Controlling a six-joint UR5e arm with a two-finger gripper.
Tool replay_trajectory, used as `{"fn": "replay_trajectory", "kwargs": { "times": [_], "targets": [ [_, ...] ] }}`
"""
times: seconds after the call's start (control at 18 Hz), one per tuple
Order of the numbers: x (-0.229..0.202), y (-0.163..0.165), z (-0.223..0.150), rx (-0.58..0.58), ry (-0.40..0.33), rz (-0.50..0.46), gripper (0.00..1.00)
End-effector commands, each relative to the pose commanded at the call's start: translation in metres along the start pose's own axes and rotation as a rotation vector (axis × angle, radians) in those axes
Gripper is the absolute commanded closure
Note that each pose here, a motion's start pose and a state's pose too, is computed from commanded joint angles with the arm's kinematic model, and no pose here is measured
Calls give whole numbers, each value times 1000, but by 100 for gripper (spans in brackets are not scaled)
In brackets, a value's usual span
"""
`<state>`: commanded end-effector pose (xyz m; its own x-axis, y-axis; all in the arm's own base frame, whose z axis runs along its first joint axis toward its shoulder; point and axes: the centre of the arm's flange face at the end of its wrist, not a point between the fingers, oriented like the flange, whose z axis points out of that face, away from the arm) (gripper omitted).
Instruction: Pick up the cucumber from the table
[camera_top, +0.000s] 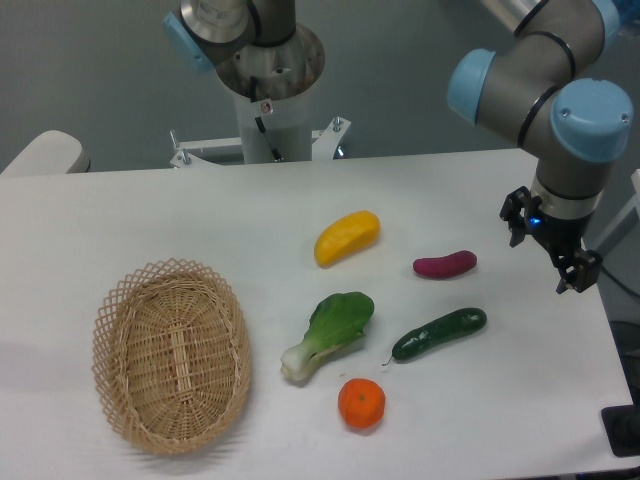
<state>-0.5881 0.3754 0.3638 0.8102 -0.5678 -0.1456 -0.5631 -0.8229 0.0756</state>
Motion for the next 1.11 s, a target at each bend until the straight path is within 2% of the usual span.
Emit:
{"fn": "replay_trajectory", "kwargs": {
  "times": [0.44, 0.61, 0.72, 1.11],
  "targets": [
    [1, -13, 6, 2, 5, -12, 0],
    [5, -20, 14, 15, 18, -53, 0],
    [5, -40, 17, 15, 25, -62, 0],
    [2, -76, 41, 20, 60, -121, 0]
  ]
}}
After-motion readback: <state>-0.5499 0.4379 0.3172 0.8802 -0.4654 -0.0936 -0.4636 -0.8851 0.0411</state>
